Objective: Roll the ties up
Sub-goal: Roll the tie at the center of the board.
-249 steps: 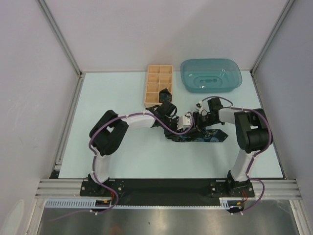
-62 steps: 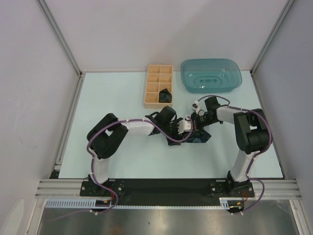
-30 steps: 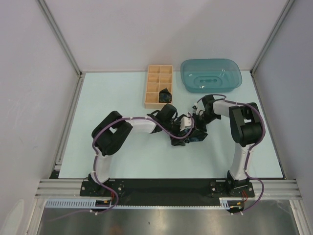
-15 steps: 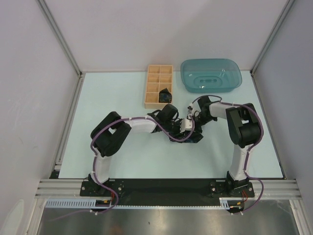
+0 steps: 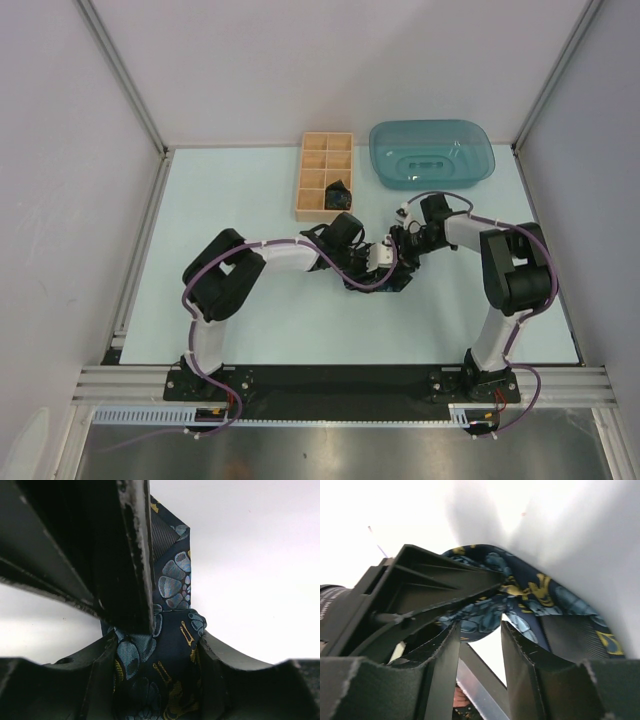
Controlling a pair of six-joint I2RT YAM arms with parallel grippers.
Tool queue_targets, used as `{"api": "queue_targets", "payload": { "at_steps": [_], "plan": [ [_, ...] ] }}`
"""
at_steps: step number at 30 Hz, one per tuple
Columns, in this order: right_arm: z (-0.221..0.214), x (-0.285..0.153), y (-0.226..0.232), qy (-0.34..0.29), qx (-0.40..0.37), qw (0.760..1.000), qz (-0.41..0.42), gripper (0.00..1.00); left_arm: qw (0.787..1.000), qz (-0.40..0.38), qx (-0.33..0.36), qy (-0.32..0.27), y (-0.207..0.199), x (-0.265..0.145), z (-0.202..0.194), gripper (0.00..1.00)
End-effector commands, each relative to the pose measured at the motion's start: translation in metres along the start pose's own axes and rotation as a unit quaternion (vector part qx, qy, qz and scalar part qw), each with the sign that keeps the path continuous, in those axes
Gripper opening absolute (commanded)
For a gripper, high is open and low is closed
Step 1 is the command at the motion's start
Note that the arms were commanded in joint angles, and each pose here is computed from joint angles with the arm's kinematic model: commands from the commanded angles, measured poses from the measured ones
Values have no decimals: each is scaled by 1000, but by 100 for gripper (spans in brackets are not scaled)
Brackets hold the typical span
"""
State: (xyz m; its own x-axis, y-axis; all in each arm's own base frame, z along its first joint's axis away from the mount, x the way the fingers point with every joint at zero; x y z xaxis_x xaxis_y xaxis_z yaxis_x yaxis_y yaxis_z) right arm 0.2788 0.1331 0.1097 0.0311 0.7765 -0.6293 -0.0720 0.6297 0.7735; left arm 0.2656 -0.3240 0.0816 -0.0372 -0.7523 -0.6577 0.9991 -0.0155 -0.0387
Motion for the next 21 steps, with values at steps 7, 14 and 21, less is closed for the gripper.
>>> {"api": "queue_targets", "payload": {
  "at_steps": [7, 14, 21],
  "plan": [
    [1, 4, 21, 4, -30, 998, 51, 47, 996, -23, -39, 76, -12, 4, -32, 28],
    [1, 17, 13, 23, -23, 998, 55, 28, 997, -20, -35, 72, -9, 4, -28, 31],
    [-8, 22, -11, 33, -14, 999, -21, 0, 997, -13, -43, 56, -6, -5, -21, 55]
  ]
}}
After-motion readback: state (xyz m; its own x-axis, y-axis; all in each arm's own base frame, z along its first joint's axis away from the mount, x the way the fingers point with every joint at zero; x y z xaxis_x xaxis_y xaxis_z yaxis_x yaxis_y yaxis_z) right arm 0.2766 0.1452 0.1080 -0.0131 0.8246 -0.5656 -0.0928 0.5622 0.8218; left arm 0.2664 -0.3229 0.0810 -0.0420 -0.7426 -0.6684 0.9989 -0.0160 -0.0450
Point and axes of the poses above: each gripper's point midway between its finger pads, its own x axis out along the fingers, its own y axis along the line the jaws close on, z = x × y, the point moved 9 cm from there along -x, back along the fingers, and after that the axes turned 3 degrees about -x, right-handed, at the moved point
